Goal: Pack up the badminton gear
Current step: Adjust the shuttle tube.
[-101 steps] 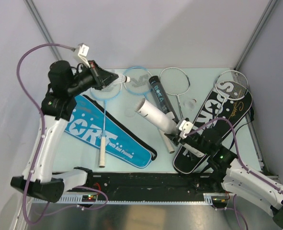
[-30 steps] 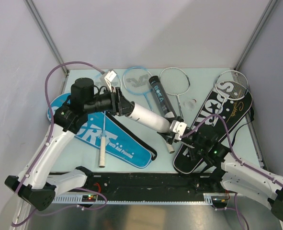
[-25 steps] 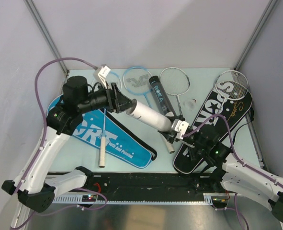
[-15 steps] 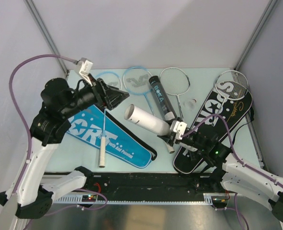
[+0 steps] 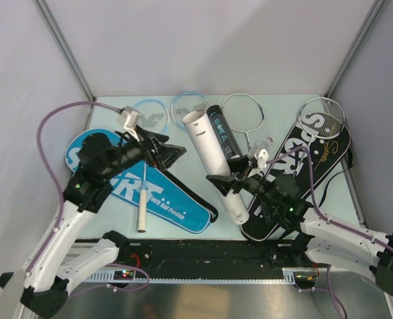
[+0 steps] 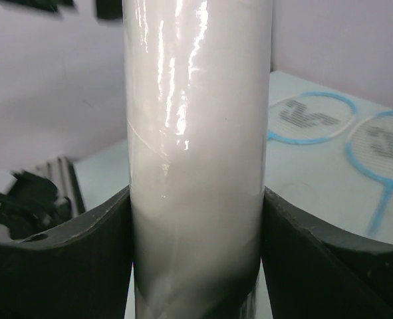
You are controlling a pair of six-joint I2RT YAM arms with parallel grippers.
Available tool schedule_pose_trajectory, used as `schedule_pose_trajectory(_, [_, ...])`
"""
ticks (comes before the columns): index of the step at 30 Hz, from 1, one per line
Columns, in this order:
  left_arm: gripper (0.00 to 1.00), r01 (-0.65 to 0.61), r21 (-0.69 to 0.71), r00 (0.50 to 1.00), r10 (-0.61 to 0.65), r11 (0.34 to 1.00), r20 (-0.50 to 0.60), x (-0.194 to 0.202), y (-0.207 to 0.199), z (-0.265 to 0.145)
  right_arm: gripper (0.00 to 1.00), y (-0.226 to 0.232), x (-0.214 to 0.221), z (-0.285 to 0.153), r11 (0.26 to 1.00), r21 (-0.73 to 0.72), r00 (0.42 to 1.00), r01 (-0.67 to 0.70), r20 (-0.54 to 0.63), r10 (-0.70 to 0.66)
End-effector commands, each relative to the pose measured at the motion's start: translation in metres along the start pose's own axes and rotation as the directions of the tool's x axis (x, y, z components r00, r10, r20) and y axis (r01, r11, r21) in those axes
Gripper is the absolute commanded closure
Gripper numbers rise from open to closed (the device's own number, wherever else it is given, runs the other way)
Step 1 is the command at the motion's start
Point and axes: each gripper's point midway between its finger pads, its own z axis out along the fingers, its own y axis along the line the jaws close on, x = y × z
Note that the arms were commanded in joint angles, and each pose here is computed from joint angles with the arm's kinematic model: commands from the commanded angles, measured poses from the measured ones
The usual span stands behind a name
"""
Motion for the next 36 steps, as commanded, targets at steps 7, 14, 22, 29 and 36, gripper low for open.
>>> schedule_pose_trajectory(7, [0.0,-0.051,0.302,0.985,-0.001,0.952,0.171,-0.006,-0.044,0.027,0.6,0.045,-0.09,0.033,0.968,-0.112,0.918,-0.226,0.307,0.25])
schedule_pose_trajectory(14, [0.01,-0.029,0.371,0.99,-0.023,0.928,0.136,0.01,-0.06,0.038,0.59,0.044,-0.088,0.041,0.96,-0.109,0.903,-0.258,0.326,0.28])
schedule_pose_trajectory(22, [0.06,0.009,0.374,0.993,-0.053,0.927,0.106,0.02,-0.057,0.049,0.56,0.05,-0.075,0.045,0.959,-0.134,0.918,-0.249,0.283,0.278])
schedule_pose_trajectory(29, [0.15,0.053,0.386,0.994,-0.084,0.921,0.065,0.028,-0.056,0.058,0.54,0.052,-0.065,0.045,0.964,-0.127,0.936,-0.232,0.239,0.257])
schedule_pose_trajectory(36, [0.31,0.042,0.362,0.991,-0.085,0.931,0.103,0.021,-0.053,0.053,0.39,0.044,-0.055,0.042,0.969,-0.071,0.949,-0.237,0.195,0.246])
